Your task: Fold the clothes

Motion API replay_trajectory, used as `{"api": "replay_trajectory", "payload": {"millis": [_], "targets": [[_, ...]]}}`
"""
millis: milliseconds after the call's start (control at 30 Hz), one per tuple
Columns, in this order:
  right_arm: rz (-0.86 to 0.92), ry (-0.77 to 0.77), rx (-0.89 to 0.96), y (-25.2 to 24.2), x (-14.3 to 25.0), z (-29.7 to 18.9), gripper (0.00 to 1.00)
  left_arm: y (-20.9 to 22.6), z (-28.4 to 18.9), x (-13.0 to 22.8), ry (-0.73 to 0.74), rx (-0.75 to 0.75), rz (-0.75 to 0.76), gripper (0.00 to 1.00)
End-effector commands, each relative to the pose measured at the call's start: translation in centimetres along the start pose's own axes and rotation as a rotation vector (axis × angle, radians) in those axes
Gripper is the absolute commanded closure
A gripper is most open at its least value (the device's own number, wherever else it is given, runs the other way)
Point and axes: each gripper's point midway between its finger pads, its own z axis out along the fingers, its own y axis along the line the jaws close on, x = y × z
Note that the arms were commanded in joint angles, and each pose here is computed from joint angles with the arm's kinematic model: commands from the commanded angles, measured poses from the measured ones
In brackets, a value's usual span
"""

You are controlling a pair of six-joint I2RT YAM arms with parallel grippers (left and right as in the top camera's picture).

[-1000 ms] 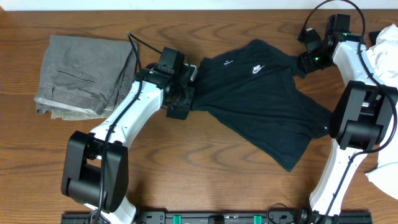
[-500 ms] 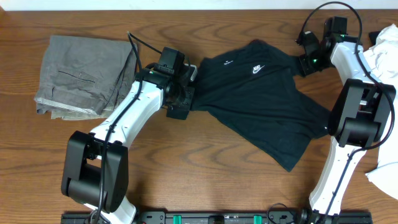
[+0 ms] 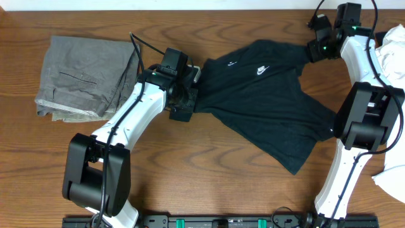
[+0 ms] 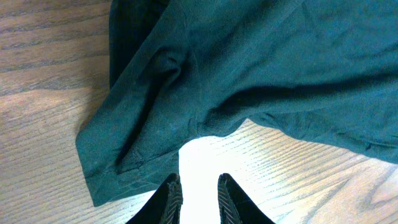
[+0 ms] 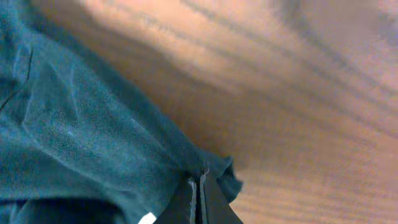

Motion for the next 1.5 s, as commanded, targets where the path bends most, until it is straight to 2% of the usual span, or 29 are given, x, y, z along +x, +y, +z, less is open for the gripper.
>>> {"api": "replay_trajectory", "payload": {"millis": [0, 300, 567, 667, 733, 767, 800, 900, 1000, 1033, 1100, 1133, 1267, 1467], "targets": [[-0.009, -0.090, 0.031, -0.4, -3.0, -2.0, 0.99, 0.1, 0.1, -0.2, 0.000, -0.009, 0.000, 0.78], [-0.061, -0.211, 0.065, 0.1, -6.2, -0.2, 0.99, 0.1, 0.1, -0.2, 0.001, -0.009, 0.000, 0.78], [-0.070, -0.239, 0.074, -0.3, -5.5, 5.3, 0.96, 0.1, 0.1, -0.3, -0.003, -0.009, 0.001, 0.78], [-0.070, -0.234, 0.071, -0.3, -4.6, 7.8, 0.85, 0.1, 0.1, -0.6, -0.013, -0.008, 0.004, 0.77], [-0.072, -0.235, 0.070, -0.2, -4.2, 9.1, 0.70, 0.1, 0.0, -0.8, -0.024, -0.007, 0.006, 0.77], [-0.074, -0.240, 0.072, -0.2, -4.2, 9.3, 0.62, 0.1, 0.0, -1.0, -0.033, -0.006, 0.009, 0.77], [-0.075, -0.249, 0.075, -0.2, -4.4, 9.3, 0.48, 0.1, 0.0, -1.4, -0.047, -0.006, 0.012, 0.77], [-0.028, -0.321, 0.098, -0.9, -6.5, 7.7, 0.16, -0.1, -0.2, -3.2, -0.119, -0.001, 0.031, 0.63], [-0.009, -0.394, 0.119, -1.4, -9.0, 4.6, 0.01, -0.4, -0.5, -5.4, -0.210, 0.006, 0.054, 0.62], [0.012, -0.418, 0.122, -1.4, -10.0, 2.9, 0.01, -0.5, -0.8, -6.3, -0.247, 0.008, 0.063, 0.69], [0.060, -0.440, 0.117, -1.4, -11.2, 0.1, 0.01, -0.8, -1.2, -8.0, -0.318, 0.014, 0.081, 0.89], [0.089, -0.446, 0.112, -1.3, -11.6, -1.5, 0.01, -1.0, -1.5, -8.9, -0.356, 0.020, 0.091, 0.94], [0.149, -0.430, 0.095, -0.7, -11.9, -6.5, 0.01, -1.4, -2.3, -11.3, -0.461, 0.031, 0.120, 0.94], [0.166, -0.352, 0.075, 0.4, -10.4, -9.8, 0.01, -1.8, -0.4, -12.3, -0.485, 0.068, 0.139, 0.94]]}}
